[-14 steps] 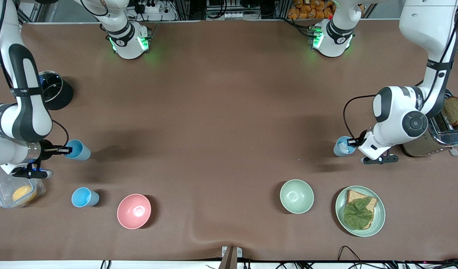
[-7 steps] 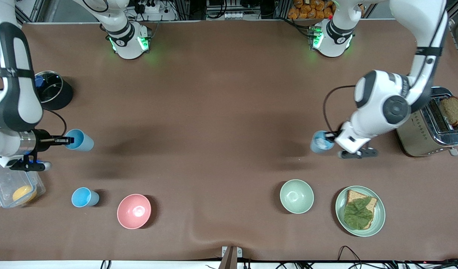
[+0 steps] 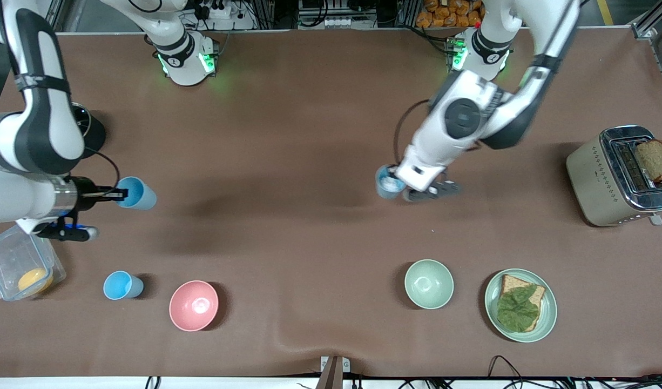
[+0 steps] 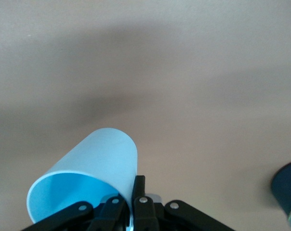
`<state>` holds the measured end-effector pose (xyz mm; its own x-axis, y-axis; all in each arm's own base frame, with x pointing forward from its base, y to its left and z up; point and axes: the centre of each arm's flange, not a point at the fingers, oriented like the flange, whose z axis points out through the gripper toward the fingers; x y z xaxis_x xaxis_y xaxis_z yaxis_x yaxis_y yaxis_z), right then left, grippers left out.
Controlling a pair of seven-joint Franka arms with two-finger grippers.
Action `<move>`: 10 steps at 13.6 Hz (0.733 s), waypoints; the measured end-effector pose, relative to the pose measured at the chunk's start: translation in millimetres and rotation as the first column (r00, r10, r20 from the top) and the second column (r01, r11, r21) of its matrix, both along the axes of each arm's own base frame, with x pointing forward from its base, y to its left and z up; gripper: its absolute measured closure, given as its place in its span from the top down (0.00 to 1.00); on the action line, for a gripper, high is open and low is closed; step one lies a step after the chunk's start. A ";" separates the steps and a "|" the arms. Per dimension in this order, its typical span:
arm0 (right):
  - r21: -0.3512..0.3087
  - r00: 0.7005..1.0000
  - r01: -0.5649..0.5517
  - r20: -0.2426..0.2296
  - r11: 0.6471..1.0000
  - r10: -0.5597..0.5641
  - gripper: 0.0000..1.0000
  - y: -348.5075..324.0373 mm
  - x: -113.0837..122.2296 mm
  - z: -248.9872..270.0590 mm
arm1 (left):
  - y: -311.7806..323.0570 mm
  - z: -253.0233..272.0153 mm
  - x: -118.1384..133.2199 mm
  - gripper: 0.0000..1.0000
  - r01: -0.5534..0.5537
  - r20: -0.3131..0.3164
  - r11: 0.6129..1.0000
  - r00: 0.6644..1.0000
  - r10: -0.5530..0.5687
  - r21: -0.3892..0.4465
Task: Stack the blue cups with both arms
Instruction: 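Carry the left cup to mid-table while the right gripper carries its cup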
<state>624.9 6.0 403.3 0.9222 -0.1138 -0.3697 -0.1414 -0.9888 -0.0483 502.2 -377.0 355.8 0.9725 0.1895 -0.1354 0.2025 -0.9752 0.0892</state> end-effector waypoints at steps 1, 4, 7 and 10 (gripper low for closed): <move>0.004 1.000 0.015 -0.006 1.000 -0.015 0.05 8.9 -1.6 3.2 | -28.5 -4.8 -11.1 0.03 -0.023 -0.015 1.000 1.000 0.023 -0.003; 0.040 0.998 0.055 -0.019 0.998 -0.054 0.05 11.0 -3.5 6.2 | -93.9 -36.0 -37.5 0.03 -0.062 -0.078 0.998 0.995 0.061 -0.001; 0.074 0.990 0.135 -0.042 0.988 -0.132 0.05 18.5 -4.2 6.7 | -118.0 -64.8 -48.2 0.03 -0.061 -0.120 0.998 0.991 0.061 0.009; 0.074 0.988 0.148 -0.049 0.986 -0.144 0.05 16.0 -4.8 5.4 | -124.5 -81.7 -53.4 0.03 -0.051 -0.141 0.999 0.989 0.053 0.019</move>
